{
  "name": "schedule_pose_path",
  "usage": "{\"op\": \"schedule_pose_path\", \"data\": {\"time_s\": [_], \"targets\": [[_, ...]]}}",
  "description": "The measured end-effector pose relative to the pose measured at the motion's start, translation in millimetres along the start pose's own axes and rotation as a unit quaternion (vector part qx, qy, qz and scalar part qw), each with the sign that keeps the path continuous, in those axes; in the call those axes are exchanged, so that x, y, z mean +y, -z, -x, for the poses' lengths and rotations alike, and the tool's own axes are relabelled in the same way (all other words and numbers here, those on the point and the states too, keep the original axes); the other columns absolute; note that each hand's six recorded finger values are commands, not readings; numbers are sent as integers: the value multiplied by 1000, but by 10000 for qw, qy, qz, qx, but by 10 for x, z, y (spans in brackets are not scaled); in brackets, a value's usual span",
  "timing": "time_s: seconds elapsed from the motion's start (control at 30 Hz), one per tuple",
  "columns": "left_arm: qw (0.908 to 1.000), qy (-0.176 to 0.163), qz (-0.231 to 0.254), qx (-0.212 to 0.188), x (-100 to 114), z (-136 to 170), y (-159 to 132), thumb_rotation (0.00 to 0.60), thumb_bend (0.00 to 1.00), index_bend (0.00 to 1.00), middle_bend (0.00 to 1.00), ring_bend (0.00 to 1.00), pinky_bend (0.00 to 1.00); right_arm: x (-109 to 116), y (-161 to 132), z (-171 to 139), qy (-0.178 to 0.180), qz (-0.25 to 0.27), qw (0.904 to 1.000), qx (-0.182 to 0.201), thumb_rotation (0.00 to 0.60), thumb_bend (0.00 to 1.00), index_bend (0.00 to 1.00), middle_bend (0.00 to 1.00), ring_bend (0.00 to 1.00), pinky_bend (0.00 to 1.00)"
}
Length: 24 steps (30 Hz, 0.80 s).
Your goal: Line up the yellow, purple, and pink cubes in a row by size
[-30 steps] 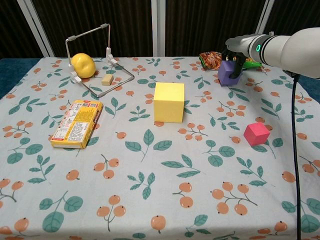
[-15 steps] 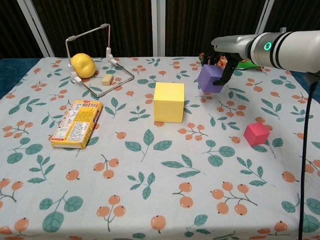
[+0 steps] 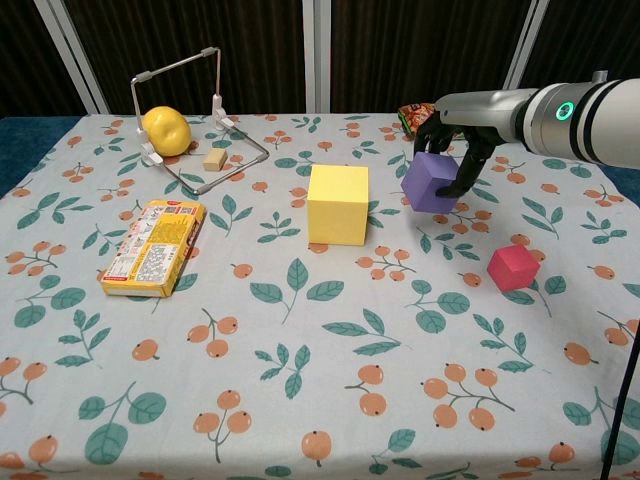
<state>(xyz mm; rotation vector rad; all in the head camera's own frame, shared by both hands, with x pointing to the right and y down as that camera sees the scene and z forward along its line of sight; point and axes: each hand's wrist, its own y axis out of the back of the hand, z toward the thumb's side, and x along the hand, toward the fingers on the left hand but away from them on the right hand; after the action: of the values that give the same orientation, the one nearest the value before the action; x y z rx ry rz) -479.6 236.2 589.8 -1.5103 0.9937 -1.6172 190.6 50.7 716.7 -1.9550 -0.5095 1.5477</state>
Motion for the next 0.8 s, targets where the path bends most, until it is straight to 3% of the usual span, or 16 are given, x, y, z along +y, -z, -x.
{"op": "schedule_pose_path", "data": {"time_s": [0.8], "targets": [[10000, 4, 76, 1, -82, -36, 76, 600, 40, 207, 155, 141, 188, -284, -357, 181, 70, 125, 9998, -147, 600, 204, 160, 359, 187, 74]]}}
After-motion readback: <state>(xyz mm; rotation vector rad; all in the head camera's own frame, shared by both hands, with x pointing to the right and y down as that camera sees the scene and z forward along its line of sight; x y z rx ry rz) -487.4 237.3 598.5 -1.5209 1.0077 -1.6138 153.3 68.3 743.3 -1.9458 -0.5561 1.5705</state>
